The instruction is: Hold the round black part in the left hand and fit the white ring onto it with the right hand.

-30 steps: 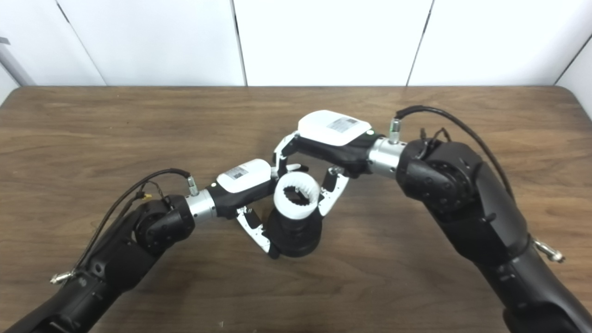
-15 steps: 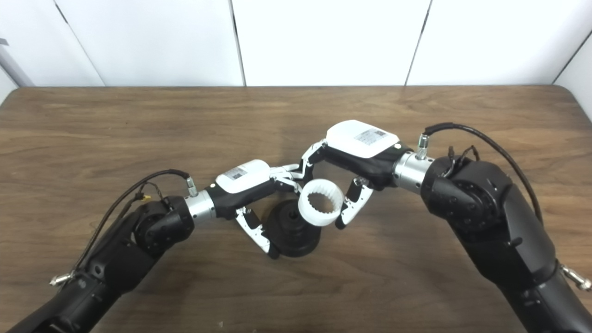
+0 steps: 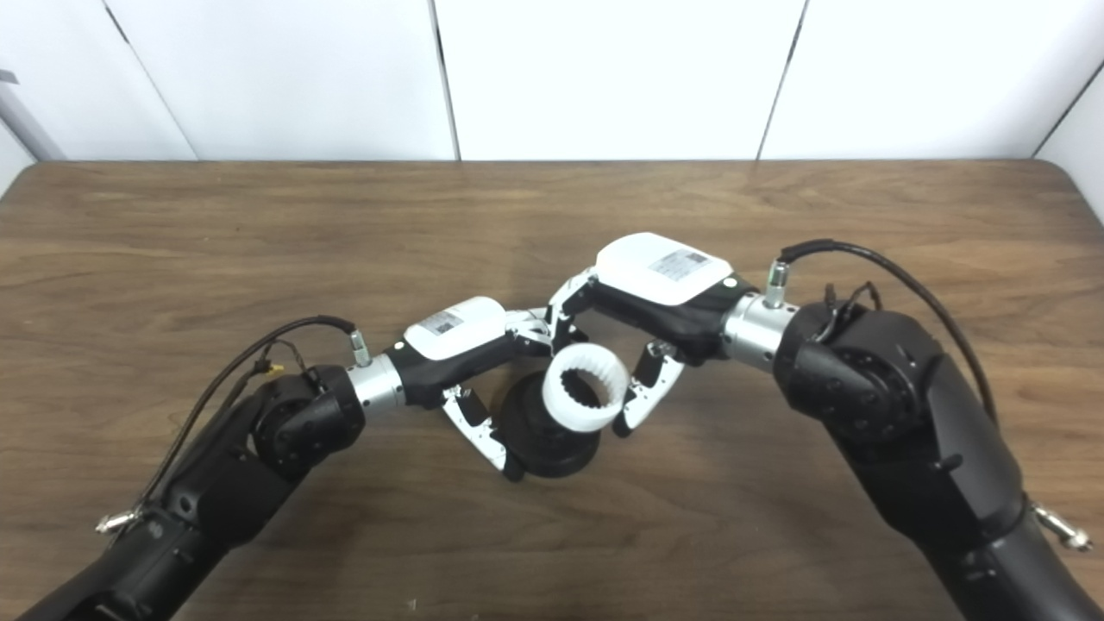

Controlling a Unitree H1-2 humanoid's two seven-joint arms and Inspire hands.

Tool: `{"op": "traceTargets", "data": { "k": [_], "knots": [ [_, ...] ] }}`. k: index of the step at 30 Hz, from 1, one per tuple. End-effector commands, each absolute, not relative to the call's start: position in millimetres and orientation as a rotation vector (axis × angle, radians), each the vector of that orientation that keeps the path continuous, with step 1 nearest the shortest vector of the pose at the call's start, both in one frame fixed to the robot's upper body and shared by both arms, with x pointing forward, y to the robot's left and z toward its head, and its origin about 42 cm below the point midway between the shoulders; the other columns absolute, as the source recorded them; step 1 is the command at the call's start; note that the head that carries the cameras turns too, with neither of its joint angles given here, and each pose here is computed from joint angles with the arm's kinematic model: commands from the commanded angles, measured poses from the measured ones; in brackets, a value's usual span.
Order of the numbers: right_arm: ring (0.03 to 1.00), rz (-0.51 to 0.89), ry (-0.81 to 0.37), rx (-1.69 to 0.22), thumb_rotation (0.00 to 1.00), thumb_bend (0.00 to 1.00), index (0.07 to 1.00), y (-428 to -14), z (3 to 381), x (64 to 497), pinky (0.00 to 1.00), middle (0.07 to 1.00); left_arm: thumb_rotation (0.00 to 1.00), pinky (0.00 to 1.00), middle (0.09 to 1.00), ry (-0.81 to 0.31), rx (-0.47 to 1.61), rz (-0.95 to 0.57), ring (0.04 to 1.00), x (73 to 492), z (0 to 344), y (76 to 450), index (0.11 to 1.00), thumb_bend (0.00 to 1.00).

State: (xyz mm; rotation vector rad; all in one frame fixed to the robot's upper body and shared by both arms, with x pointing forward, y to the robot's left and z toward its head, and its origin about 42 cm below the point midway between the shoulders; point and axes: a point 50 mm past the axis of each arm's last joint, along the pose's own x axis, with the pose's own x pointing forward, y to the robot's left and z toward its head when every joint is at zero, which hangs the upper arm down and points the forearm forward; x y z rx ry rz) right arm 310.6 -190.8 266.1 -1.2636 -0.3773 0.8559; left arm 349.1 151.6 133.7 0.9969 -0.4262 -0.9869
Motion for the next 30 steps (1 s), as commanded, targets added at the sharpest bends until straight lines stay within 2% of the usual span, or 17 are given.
{"op": "traceTargets", "data": {
  "k": [1,8,20,30],
  "knots": [
    [0.801,0.809,-0.425,-1.262,0.14,0.52,0.481,-187.2,278.7,318.3,0.73,0.773,0.08,0.88,0.912,-0.289,1.082,-1.047,0.977,342.5,111.7,158.8,0.489,0.52],
    [0.809,0.817,-0.424,-1.234,0.14,0.52,0.481,-175.9,272.4,322.2,0.75,0.775,0.08,0.84,0.907,-0.303,1.088,-1.042,0.964,342.6,111.8,157.3,0.488,0.52],
    [0.809,0.812,-0.397,-1.224,0.14,0.52,0.481,-168.5,258.1,326.7,0.73,0.773,0.08,0.85,0.908,-0.309,1.098,-1.042,0.969,341.8,113.1,156.8,0.49,0.52],
    [0.822,0.832,-0.352,-1.235,0.14,0.52,0.482,-167.2,249.9,327.5,0.76,0.785,0.08,0.88,0.907,-0.294,1.083,-1.041,0.972,340.7,112.9,158.4,0.489,0.52]
  ]
}}
